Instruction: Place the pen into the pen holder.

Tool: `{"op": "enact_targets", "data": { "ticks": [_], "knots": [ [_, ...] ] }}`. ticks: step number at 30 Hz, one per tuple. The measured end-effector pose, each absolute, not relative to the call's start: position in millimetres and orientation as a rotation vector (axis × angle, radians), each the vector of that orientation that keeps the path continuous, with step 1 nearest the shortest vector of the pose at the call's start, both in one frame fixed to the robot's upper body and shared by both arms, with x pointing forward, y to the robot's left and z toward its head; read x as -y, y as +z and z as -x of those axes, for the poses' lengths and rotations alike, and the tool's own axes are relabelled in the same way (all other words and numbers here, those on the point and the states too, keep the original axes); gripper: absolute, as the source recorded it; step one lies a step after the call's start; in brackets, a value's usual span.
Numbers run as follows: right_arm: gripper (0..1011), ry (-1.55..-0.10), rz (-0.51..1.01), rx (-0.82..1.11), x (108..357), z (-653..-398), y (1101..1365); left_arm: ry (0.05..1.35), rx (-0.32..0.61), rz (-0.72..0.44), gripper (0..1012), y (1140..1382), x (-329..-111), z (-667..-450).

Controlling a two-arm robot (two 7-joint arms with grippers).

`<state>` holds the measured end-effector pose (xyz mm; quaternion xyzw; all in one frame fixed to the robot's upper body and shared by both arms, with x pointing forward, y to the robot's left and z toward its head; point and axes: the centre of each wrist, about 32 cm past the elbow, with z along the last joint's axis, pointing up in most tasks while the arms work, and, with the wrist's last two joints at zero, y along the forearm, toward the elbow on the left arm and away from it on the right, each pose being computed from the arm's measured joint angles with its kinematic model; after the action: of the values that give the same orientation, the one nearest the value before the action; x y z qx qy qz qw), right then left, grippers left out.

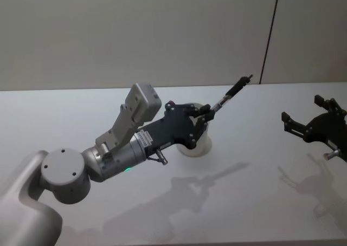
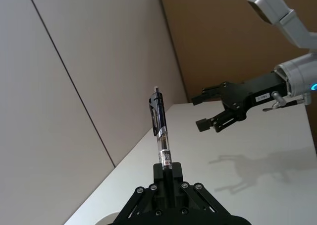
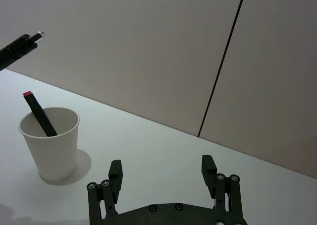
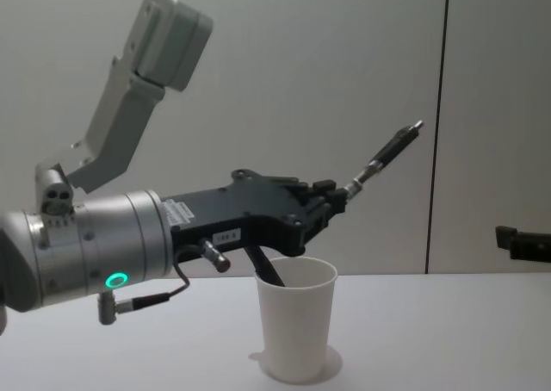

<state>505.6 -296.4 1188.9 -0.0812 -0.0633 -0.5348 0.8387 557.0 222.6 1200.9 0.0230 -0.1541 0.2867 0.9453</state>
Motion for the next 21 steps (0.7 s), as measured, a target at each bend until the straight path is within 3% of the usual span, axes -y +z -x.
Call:
{"op": "enact_targets", "data": {
  "ticks": [21],
  "knots": [
    [1002, -1.131, 0.172, 0.134, 296, -506, 1189, 0.462, 0.303, -0.007, 107, 1193, -211, -562]
  ]
}}
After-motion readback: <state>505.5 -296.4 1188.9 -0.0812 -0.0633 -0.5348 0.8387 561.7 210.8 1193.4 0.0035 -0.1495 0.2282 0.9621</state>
